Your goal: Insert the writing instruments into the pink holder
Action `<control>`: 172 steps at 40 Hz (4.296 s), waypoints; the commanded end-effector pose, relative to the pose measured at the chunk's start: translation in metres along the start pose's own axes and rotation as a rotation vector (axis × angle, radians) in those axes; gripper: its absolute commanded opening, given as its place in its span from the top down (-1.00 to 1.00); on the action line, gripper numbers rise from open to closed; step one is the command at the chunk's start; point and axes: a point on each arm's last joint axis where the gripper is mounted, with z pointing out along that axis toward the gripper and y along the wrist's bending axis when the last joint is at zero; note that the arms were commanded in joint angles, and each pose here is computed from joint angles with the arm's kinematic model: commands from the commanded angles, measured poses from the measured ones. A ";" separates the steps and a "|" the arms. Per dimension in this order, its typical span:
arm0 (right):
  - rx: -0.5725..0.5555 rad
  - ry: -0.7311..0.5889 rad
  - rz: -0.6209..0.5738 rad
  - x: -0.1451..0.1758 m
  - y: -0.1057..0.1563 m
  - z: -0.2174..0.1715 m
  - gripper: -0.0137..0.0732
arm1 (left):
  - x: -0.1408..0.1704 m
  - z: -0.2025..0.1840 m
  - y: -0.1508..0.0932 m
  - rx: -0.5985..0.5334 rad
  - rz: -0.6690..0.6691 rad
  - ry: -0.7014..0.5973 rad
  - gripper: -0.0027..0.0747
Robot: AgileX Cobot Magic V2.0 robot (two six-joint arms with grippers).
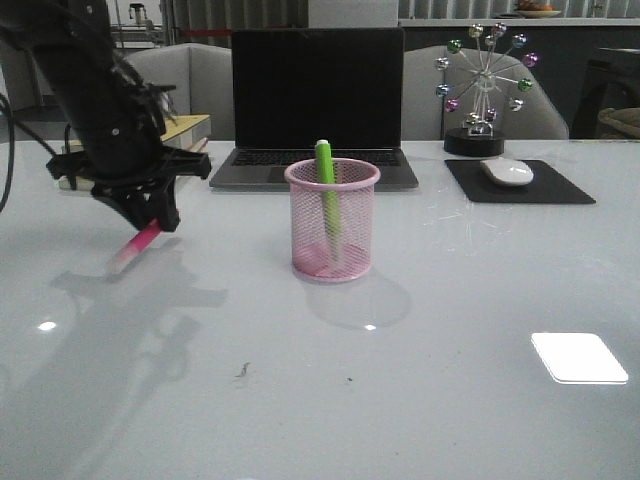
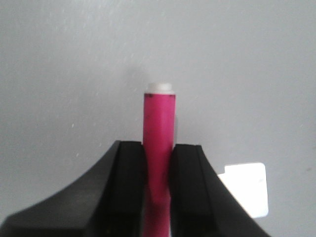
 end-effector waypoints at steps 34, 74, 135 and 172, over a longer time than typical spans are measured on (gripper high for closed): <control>0.031 -0.095 -0.005 -0.015 -0.003 -0.005 -0.17 | -0.058 -0.179 -0.137 0.287 0.160 -0.978 0.67; 0.031 -0.095 -0.005 -0.015 -0.003 -0.005 -0.17 | 0.044 -0.097 -0.168 0.386 0.074 -1.194 0.67; 0.031 -0.095 -0.005 -0.015 -0.003 -0.005 -0.17 | 0.060 -0.299 -0.020 0.007 0.172 -0.981 0.21; 0.031 -0.095 -0.005 -0.015 -0.003 -0.005 -0.17 | 0.222 -0.307 0.024 -0.089 0.037 -0.938 0.29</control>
